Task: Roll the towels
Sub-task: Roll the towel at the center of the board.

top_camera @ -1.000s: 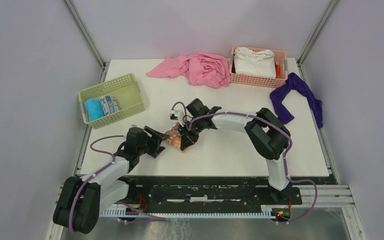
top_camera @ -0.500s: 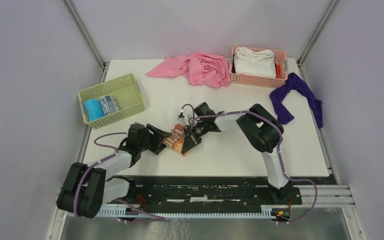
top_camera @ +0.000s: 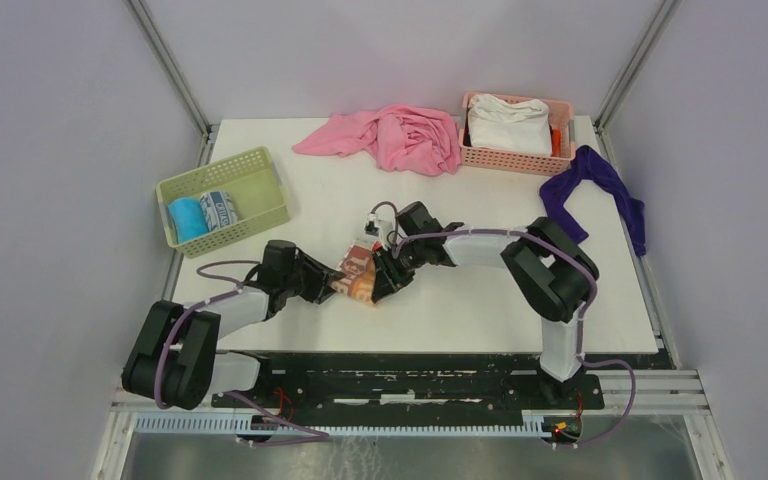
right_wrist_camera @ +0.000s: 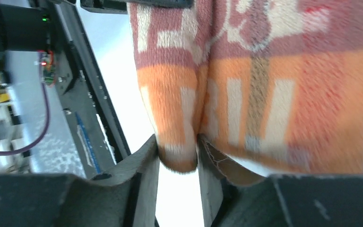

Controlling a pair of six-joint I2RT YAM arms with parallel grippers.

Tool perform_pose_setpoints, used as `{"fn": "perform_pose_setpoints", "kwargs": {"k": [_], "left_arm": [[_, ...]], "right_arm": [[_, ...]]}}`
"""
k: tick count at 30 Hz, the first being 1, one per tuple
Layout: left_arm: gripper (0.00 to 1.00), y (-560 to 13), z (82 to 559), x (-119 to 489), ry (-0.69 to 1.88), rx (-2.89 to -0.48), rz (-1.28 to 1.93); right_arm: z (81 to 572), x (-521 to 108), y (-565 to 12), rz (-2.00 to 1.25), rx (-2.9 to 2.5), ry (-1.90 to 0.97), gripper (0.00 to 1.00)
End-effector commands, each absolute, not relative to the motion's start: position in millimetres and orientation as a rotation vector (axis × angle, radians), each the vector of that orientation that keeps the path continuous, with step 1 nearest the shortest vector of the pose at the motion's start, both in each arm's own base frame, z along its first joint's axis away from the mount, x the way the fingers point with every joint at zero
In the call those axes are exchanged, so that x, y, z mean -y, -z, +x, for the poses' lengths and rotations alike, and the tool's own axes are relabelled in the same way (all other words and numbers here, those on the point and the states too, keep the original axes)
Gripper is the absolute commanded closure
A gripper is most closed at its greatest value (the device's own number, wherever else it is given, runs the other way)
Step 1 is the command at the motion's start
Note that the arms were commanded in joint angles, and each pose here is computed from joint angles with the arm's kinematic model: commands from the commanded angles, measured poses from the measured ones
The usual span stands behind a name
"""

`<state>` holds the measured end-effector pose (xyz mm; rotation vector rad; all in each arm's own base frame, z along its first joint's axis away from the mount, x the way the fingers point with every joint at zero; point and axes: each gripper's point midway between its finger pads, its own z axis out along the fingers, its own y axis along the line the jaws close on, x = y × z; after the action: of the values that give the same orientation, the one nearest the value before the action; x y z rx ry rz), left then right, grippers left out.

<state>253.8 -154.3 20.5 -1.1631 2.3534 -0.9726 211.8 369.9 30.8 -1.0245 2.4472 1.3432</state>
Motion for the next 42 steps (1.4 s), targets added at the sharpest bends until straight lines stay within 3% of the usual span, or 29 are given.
{"fn": "perform_pose_setpoints", "kwargs": {"k": [1, 3, 9, 17, 32, 42], "left_arm": [[0.55, 0, 240, 137, 0.767, -2.458, -1.137], [0.55, -2, 242, 138, 0.758, -2.464, -1.129], [0.55, -3, 241, 139, 0.74, -2.481, -1.122], [0.55, -3, 241, 140, 0.721, -2.491, -1.115], [0.55, -1, 240, 141, 0.714, -2.495, -1.124], [0.55, -2, 239, 142, 0.711, -2.499, -1.119]], "right_arm": [[238, -342, -50, -1.048, -2.384, -0.973, 0.52], [246, -336, -63, -1.073, -2.331, -0.833, 0.42], [246, -354, -97, -1.222, -2.087, -0.477, 0.32], [229, -396, -104, -1.341, -1.901, -0.316, 0.3], [205, -393, -23, -1.545, -1.987, -0.124, 0.32], [212, -401, -84, -1.453, -1.925, -0.149, 0.26]]}}
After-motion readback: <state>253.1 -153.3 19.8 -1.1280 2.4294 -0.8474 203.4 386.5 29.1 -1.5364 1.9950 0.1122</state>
